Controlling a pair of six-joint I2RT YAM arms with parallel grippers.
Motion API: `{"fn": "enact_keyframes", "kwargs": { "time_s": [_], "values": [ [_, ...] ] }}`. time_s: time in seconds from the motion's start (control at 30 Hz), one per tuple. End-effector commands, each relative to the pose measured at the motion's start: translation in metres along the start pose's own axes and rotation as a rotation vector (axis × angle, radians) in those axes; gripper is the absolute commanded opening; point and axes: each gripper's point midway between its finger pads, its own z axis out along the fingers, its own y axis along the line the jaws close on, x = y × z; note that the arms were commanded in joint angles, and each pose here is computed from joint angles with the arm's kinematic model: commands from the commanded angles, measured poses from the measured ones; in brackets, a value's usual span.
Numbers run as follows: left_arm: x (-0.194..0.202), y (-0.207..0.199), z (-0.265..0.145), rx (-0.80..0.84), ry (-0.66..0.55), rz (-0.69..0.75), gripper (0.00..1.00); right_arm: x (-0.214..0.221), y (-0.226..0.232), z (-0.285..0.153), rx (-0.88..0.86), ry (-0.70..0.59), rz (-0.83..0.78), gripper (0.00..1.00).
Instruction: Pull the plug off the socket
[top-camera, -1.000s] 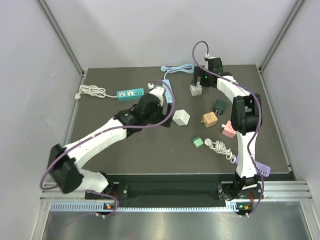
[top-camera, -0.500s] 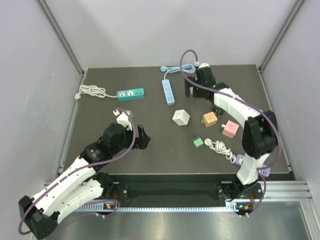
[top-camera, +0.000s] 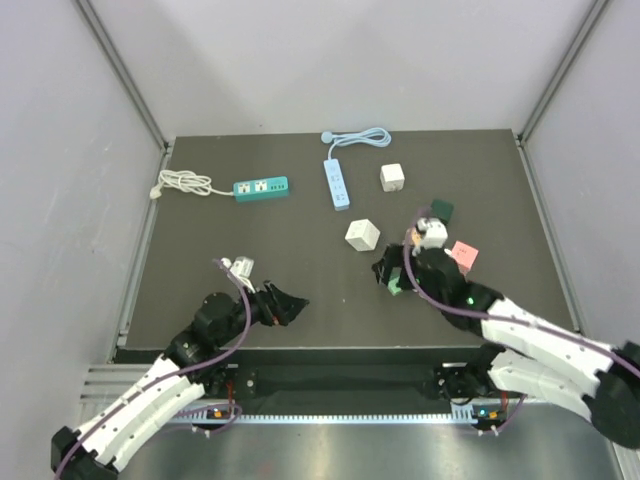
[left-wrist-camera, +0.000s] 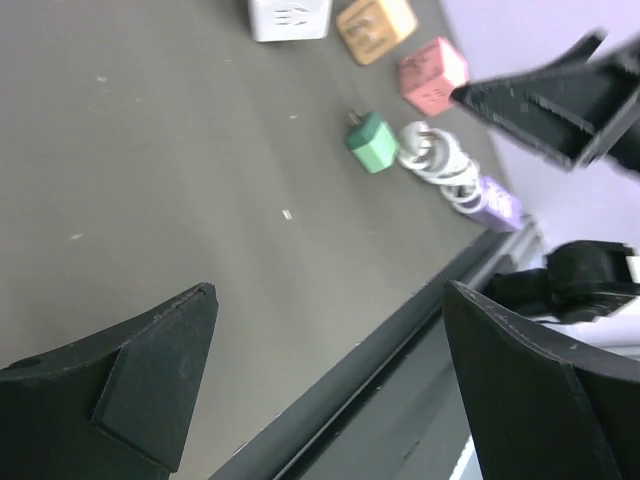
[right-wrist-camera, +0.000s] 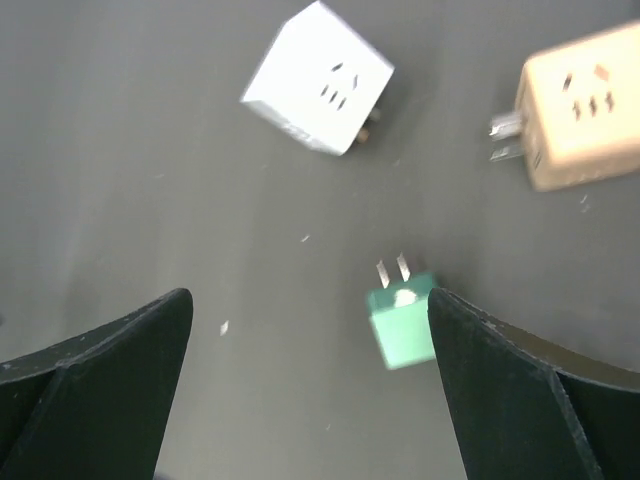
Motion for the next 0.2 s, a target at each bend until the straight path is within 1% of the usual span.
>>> {"fn": "enact_keyframes", "kwargs": {
  "time_s": [0.0,0.03,0.07,0.1,0.13,0.17],
  "values": [
    [-0.014,-0.029,-0.001,0.175,-0.091,-0.034,0.99,-0.024,0.013,-0.021,-0.107,-0.222,0.186,1.00],
    [-0.012,-0.031,-0.003,0.195,-0.088,-0.034,0.99,-0.029,0.012,-0.031,-0.141,-0.262,0.219,1.00],
    [-0.007,-0.028,-0.002,0.197,-0.079,-0.049,0.99,-0.009,0.003,-0.028,-0.143,-0.247,0.218,1.00],
    [-0.005,-0.029,-0.003,0.210,-0.077,-0.057,0.99,-0.001,-0.002,-0.028,-0.142,-0.239,0.239,1.00],
    [-0.007,-0.034,-0.005,0.243,-0.093,-0.064,0.99,0.000,-0.005,-0.033,-0.149,-0.254,0.318,1.00],
    [-0.006,-0.041,-0.008,0.282,-0.086,-0.073,0.99,0.019,-0.011,-0.030,-0.150,-0.218,0.334,1.00]
  ]
}}
